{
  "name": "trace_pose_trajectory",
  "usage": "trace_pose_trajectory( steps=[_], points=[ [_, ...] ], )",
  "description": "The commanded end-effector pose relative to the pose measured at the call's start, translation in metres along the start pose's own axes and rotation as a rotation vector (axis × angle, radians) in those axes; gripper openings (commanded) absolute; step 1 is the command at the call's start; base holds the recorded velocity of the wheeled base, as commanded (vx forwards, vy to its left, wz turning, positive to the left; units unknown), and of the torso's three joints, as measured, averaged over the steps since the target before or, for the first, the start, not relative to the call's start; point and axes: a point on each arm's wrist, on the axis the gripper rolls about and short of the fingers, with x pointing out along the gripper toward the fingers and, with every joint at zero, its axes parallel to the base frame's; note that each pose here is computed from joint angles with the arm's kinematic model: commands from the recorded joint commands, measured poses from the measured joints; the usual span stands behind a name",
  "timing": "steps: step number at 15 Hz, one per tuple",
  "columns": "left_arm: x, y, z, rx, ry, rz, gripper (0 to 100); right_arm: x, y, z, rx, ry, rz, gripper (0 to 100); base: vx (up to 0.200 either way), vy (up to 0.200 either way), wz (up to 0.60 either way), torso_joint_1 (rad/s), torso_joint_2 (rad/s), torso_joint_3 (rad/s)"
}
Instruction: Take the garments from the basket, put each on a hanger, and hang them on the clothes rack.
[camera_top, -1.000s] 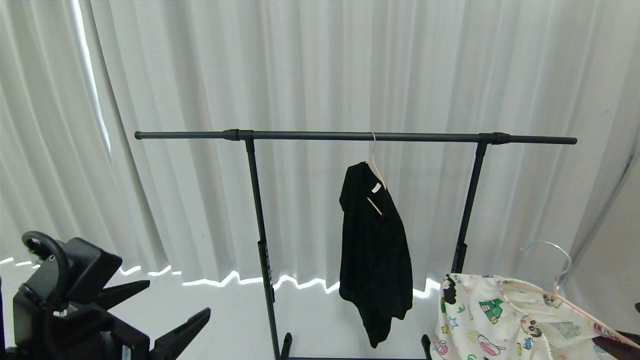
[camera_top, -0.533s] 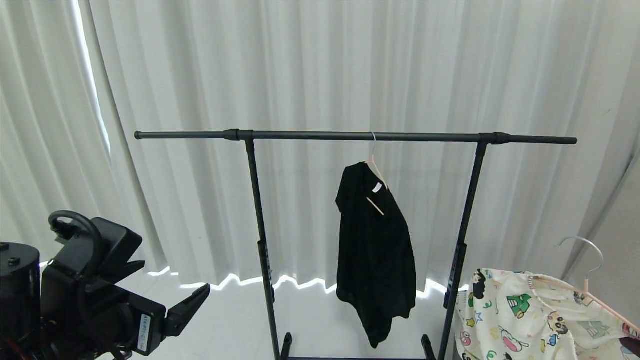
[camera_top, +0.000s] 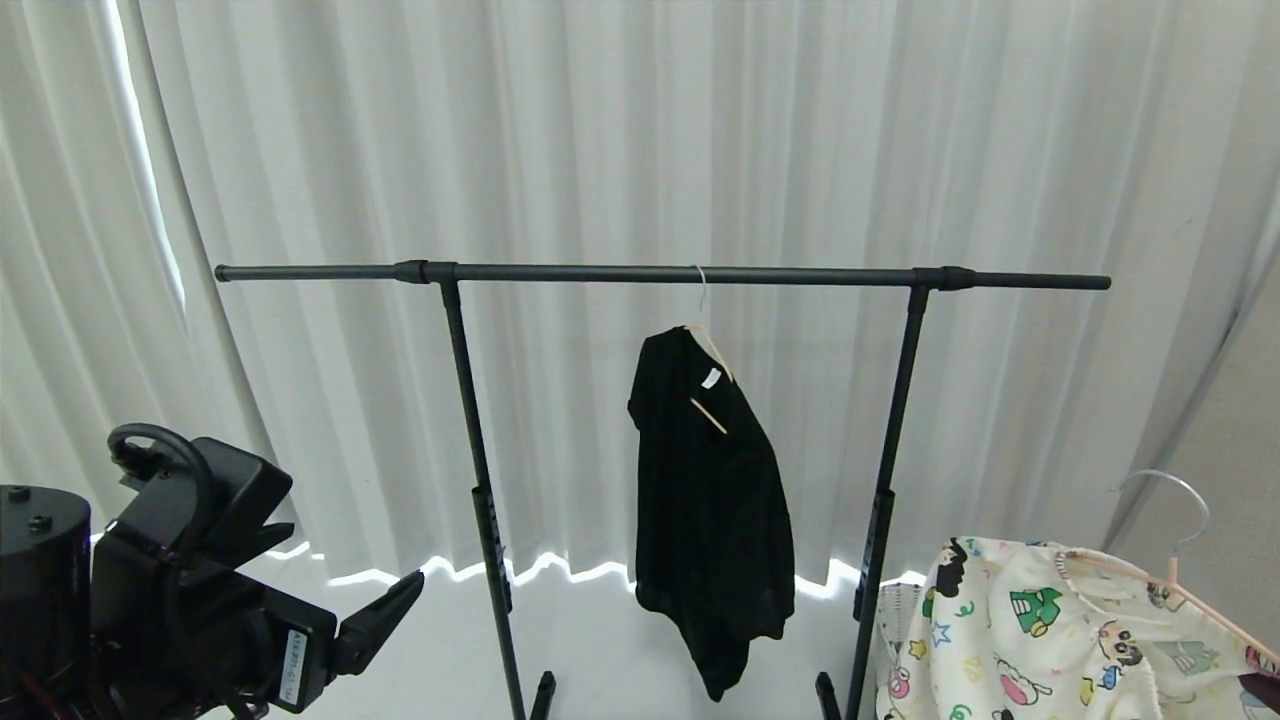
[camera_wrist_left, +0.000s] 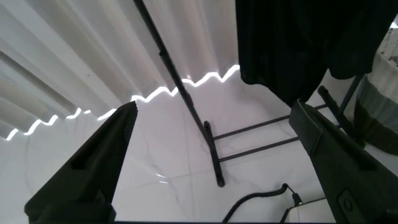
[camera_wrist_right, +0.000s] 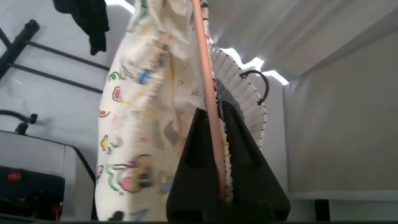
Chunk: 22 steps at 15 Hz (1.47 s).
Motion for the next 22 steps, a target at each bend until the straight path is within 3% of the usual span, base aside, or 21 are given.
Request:
trace_pose_trajectory(
  steps=[1,7,18,22],
  points=[
    [0.000,0.000,0.000,0.000,0.002,0.001,100,0.001,0.000,0.002,-0.004,-0.013,0.033,0,0.000,0.000,0.00,0.000,0.00,0.000],
    [0.000,0.000,0.000,0.001,-0.001,-0.003,100,0.008,0.003,0.017,-0.041,-0.099,0.112,0,0.000,0.000,0.00,0.000,0.00,0.000],
    [-0.001,-0.002,0.000,0.010,-0.004,-0.017,100,0.037,-0.001,0.075,-0.074,-0.199,0.147,0,0.200,0.000,0.00,0.002,0.00,0.001],
    [-0.001,-0.002,0.000,0.010,-0.004,-0.017,100,0.048,-0.001,0.087,-0.079,-0.237,0.144,0,0.200,0.000,0.00,0.006,0.00,0.002]
  ],
)
